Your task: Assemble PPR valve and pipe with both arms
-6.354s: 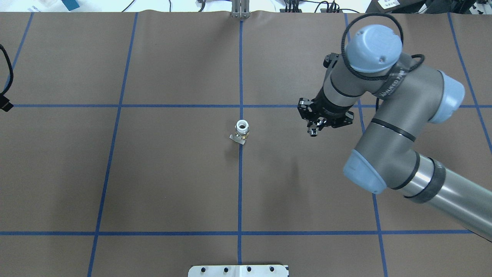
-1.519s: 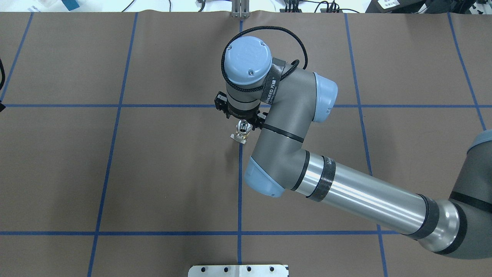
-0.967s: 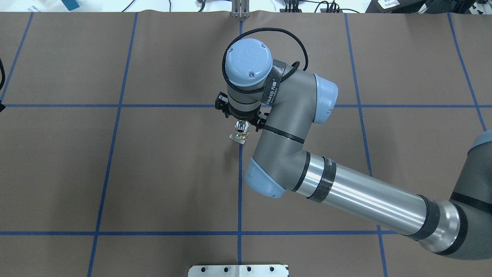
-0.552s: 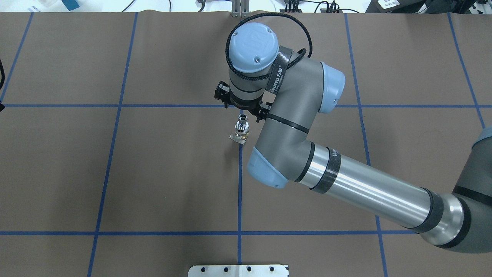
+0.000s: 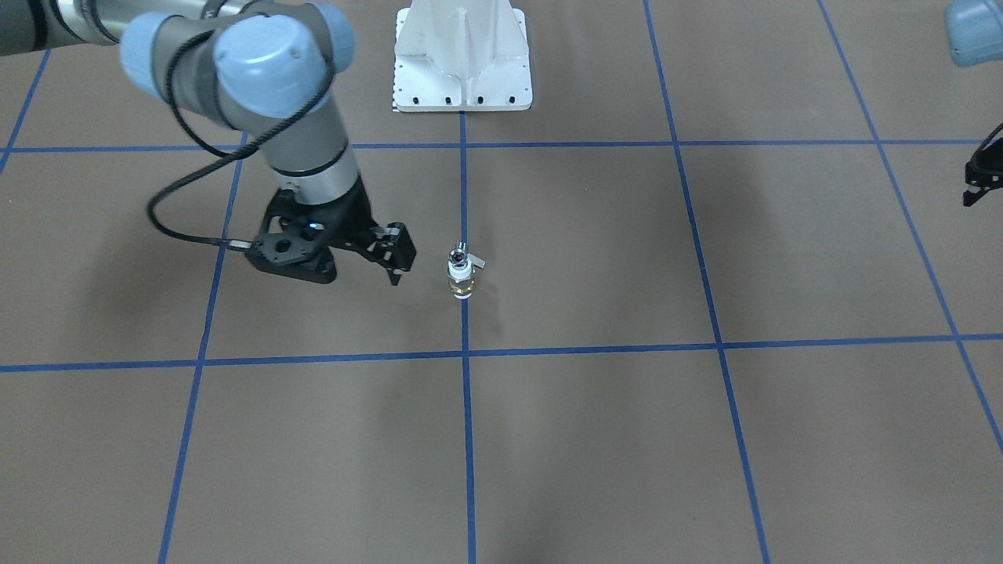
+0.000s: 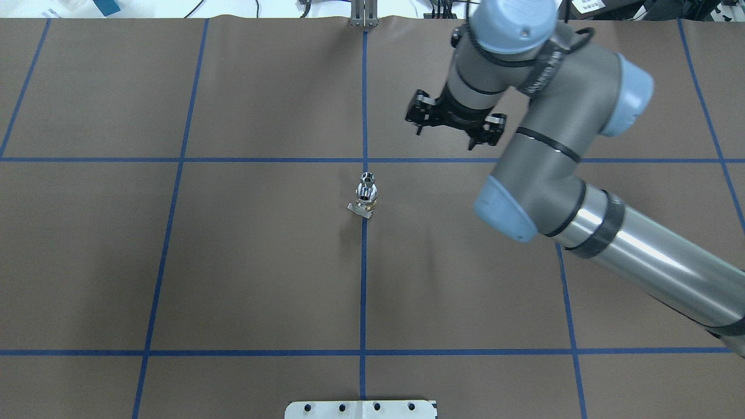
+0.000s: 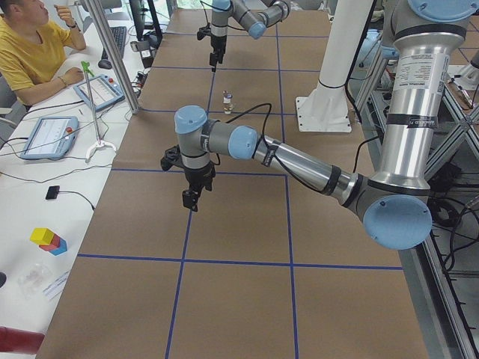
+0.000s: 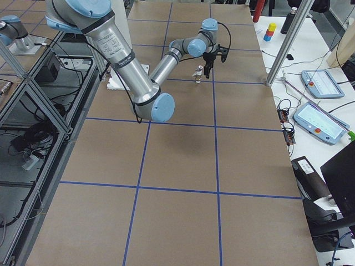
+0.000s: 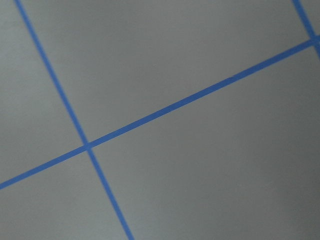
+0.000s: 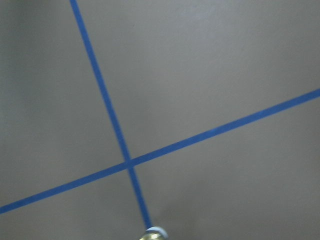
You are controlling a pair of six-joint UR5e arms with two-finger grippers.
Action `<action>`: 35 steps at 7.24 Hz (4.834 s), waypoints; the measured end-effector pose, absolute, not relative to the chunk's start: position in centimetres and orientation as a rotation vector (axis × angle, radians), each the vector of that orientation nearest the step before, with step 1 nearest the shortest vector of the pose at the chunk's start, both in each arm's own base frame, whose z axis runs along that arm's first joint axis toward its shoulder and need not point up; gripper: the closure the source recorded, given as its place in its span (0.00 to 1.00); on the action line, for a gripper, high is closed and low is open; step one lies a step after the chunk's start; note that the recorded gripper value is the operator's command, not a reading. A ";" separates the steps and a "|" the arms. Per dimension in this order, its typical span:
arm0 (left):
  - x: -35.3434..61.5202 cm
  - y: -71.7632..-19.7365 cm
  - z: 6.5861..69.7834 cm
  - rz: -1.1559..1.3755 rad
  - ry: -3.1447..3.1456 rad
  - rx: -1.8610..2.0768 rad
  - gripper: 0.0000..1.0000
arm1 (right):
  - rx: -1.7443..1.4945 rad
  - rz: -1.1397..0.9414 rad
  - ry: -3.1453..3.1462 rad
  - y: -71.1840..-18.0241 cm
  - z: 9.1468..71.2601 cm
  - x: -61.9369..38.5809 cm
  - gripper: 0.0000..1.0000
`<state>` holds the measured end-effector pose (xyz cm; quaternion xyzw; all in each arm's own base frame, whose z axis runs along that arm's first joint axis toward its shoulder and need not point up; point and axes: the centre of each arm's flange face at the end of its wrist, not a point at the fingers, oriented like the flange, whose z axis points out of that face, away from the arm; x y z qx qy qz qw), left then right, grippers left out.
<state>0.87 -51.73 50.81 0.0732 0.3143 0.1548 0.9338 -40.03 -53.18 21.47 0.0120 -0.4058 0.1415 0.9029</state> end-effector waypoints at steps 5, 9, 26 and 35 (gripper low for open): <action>-7.9 -49.2 61.3 0.096 0.728 0.082 0.00 | 0.122 -0.069 -0.672 -52.8 41.6 -19.3 0.01; -8.7 -45.9 61.8 0.088 0.758 0.152 0.00 | 0.103 -0.267 -0.661 -49.7 58.4 0.8 0.01; -8.4 -43.2 62.7 0.088 0.783 0.140 0.00 | 0.008 -0.087 -0.709 -40.5 66.8 9.0 0.00; -8.4 -43.2 62.4 0.090 0.782 0.143 0.00 | 0.018 -0.087 -0.746 -40.7 66.3 8.8 0.00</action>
